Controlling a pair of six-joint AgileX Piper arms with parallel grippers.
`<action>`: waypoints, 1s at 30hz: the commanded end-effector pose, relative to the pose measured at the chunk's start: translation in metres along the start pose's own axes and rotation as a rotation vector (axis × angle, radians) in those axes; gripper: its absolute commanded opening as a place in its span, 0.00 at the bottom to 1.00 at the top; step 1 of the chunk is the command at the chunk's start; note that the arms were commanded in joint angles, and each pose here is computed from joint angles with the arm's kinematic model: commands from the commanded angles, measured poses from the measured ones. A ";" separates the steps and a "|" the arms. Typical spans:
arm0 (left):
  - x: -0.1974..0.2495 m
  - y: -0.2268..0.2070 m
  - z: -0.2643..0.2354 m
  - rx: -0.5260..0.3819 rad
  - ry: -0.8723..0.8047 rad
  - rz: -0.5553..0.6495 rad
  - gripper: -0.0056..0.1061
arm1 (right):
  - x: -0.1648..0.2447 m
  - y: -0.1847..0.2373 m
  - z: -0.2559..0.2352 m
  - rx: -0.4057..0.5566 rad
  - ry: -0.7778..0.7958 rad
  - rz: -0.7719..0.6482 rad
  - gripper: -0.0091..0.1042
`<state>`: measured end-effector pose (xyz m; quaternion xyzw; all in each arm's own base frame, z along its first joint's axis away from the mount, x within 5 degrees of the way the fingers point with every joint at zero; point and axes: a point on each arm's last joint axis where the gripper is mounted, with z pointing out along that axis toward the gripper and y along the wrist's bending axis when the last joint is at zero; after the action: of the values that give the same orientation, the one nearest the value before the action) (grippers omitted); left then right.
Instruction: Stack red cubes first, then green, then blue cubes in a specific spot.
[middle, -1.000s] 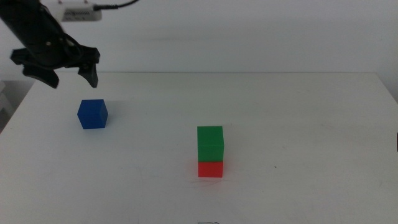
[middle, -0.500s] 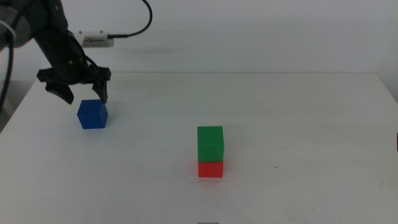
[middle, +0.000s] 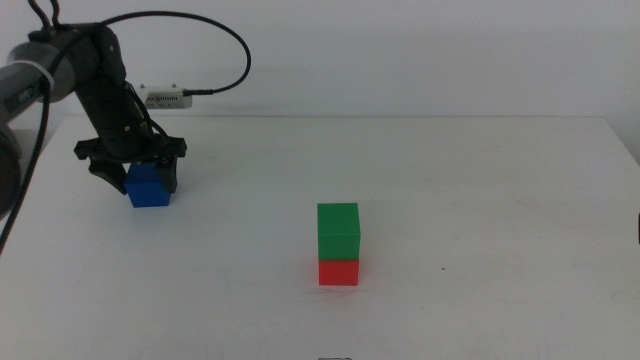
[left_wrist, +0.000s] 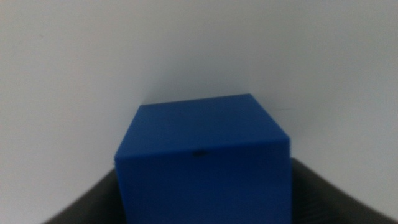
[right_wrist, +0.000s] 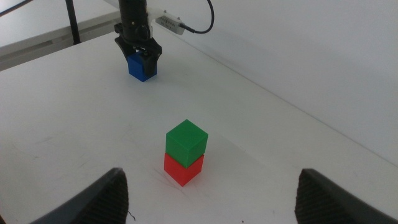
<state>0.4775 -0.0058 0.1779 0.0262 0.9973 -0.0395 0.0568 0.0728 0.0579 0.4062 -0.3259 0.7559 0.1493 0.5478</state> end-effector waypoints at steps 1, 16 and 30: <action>-0.004 -0.004 -0.037 0.000 -0.097 0.006 0.62 | -0.012 -0.003 -0.003 0.027 -0.085 -0.015 0.77; 0.057 -0.049 -0.133 -0.033 -0.128 -0.065 0.04 | -0.012 -0.003 -0.003 0.027 -0.085 -0.015 0.77; 0.129 -0.196 -0.160 -0.010 -0.185 -0.066 0.04 | -0.012 -0.003 -0.003 0.027 -0.085 -0.015 0.77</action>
<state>0.3349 -0.1746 0.3115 -0.0017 0.9896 -0.0358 0.1396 0.0728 0.0579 0.4062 -0.3259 0.7559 0.1493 0.5478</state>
